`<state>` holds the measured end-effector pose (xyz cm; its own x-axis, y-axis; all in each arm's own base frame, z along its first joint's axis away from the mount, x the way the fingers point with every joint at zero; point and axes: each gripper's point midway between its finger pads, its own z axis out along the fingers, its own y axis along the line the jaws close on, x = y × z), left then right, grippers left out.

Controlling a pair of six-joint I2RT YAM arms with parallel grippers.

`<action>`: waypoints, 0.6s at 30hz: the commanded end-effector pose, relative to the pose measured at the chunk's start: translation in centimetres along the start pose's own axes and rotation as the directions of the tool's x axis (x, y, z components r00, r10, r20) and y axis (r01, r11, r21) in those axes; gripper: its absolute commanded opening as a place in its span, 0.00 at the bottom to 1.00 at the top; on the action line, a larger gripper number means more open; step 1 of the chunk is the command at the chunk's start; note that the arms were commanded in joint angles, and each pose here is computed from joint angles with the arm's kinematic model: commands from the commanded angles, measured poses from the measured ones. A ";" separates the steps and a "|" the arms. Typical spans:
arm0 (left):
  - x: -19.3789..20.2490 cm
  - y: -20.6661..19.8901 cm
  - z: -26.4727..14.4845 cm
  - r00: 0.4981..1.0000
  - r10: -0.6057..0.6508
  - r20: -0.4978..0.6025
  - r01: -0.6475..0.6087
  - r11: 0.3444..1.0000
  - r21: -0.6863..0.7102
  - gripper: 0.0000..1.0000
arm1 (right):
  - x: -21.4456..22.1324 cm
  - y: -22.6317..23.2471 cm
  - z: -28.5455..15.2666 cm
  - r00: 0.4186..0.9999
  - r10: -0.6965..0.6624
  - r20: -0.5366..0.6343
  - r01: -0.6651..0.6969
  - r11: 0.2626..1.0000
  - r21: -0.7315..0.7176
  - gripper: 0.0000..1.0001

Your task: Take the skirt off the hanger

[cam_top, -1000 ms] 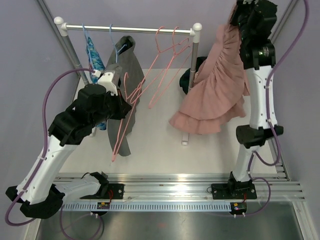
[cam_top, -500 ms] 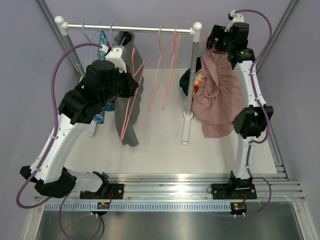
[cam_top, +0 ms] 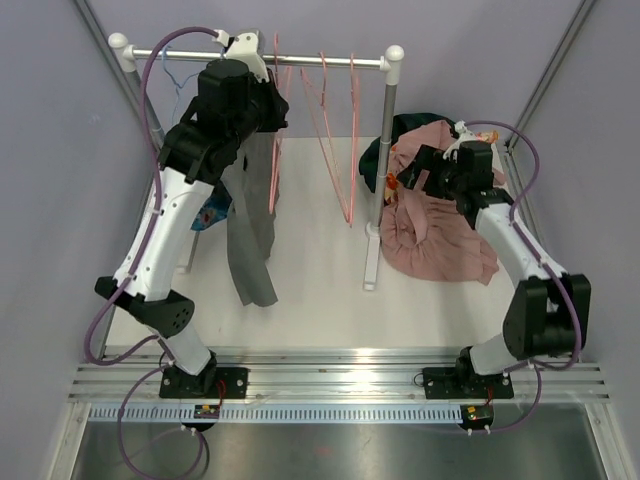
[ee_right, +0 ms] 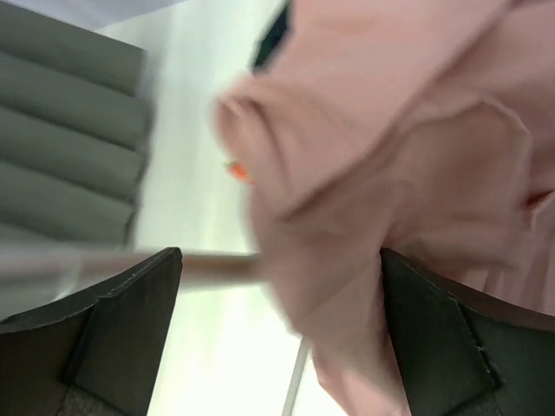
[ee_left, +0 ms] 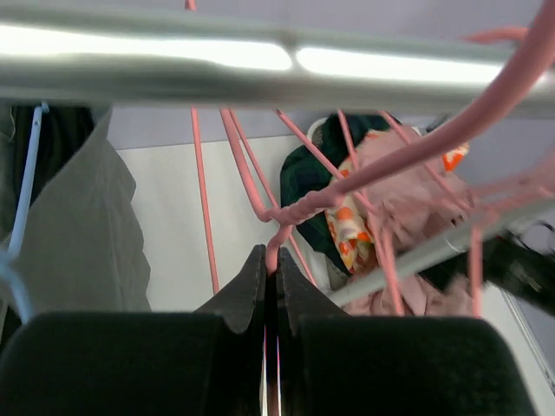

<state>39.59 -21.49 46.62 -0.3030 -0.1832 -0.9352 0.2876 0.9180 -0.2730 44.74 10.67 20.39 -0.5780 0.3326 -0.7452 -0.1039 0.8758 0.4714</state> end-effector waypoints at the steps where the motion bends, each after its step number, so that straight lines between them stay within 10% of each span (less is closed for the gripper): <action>1: -2.7 -1.1 1.5 0.994 -0.062 0.085 0.055 0.996 0.077 0.00 | -2.4 4.3 -4.3 0.989 -0.045 0.143 0.063 0.990 -0.124 0.99; 8: -0.7 -1.1 1.8 0.996 -0.085 0.030 0.082 0.993 0.085 0.01 | -0.3 5.4 -8.6 0.985 -0.057 0.165 0.082 0.986 -0.146 1.00; 18: -2.9 1.5 -3.7 0.992 -0.029 0.123 0.027 1.000 0.012 0.32 | 0.8 5.7 -10.3 0.986 -0.056 0.157 0.080 0.985 -0.151 0.99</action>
<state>39.13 -20.58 44.70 -0.3419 -0.2062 -0.9169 0.2809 0.9086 -0.3091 36.21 11.89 25.92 -0.4640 0.3261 -0.8236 -0.2407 0.8484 0.4715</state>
